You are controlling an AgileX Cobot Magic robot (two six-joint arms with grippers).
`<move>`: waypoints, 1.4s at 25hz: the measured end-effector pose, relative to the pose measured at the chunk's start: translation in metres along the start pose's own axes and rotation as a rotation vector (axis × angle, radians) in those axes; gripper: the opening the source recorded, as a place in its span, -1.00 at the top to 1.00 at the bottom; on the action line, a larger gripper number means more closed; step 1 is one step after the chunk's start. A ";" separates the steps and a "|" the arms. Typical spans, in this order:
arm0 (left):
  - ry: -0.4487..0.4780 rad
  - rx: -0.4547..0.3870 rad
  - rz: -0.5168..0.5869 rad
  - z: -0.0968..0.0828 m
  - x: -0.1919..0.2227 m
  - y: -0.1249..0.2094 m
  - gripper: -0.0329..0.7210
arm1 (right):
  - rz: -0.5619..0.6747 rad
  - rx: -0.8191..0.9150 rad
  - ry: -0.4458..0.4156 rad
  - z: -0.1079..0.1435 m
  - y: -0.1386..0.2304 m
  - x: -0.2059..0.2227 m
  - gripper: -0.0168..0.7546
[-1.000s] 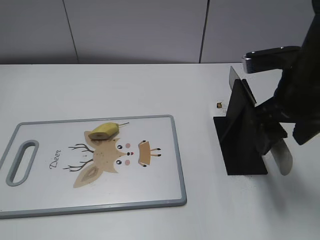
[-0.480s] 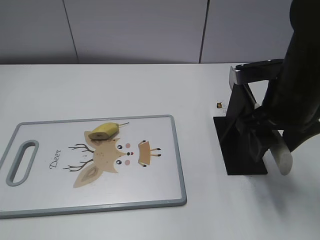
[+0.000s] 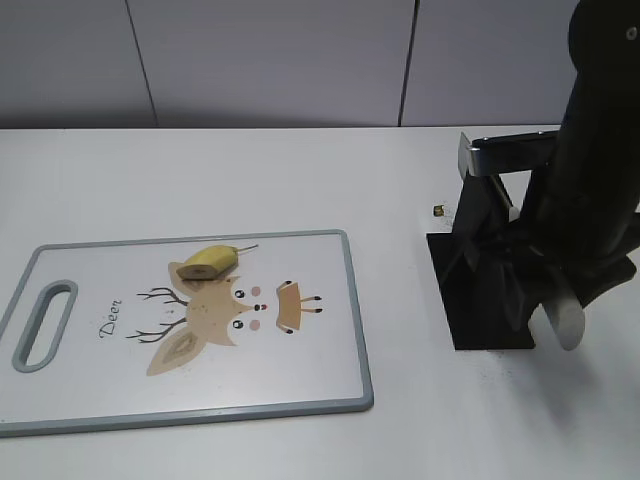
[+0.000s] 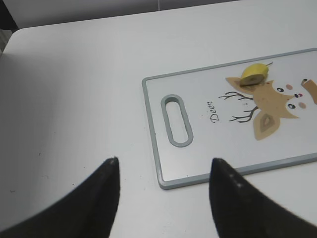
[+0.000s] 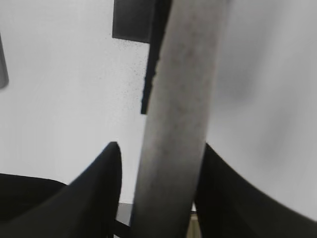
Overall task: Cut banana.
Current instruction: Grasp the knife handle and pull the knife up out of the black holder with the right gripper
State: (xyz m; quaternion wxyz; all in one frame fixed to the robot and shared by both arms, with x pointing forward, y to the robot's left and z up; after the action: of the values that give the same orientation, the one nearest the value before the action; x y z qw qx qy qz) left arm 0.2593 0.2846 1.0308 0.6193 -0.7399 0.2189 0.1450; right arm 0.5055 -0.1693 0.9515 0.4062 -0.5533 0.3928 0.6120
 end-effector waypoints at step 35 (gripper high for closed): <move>-0.001 0.000 0.000 0.000 0.000 0.000 -0.54 | -0.186 0.070 -0.010 0.002 0.017 -0.054 0.53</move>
State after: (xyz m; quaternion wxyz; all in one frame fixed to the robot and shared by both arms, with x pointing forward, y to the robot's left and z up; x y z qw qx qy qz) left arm 0.2593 0.2847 1.0307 0.6196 -0.7397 0.2187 0.1452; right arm 0.4922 -0.1769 1.0058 0.4822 -0.5700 0.3588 0.5602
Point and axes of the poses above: a point on each arm's last joint axis where the gripper is mounted, x pointing out along that axis toward the gripper, z along the wrist's bending axis when the last joint is at zero, y = z × x, the point moved 3 cm from there along x, pointing out along that axis toward the gripper, and after that the axes turned 15 degrees about -x, right-handed, at the moved point
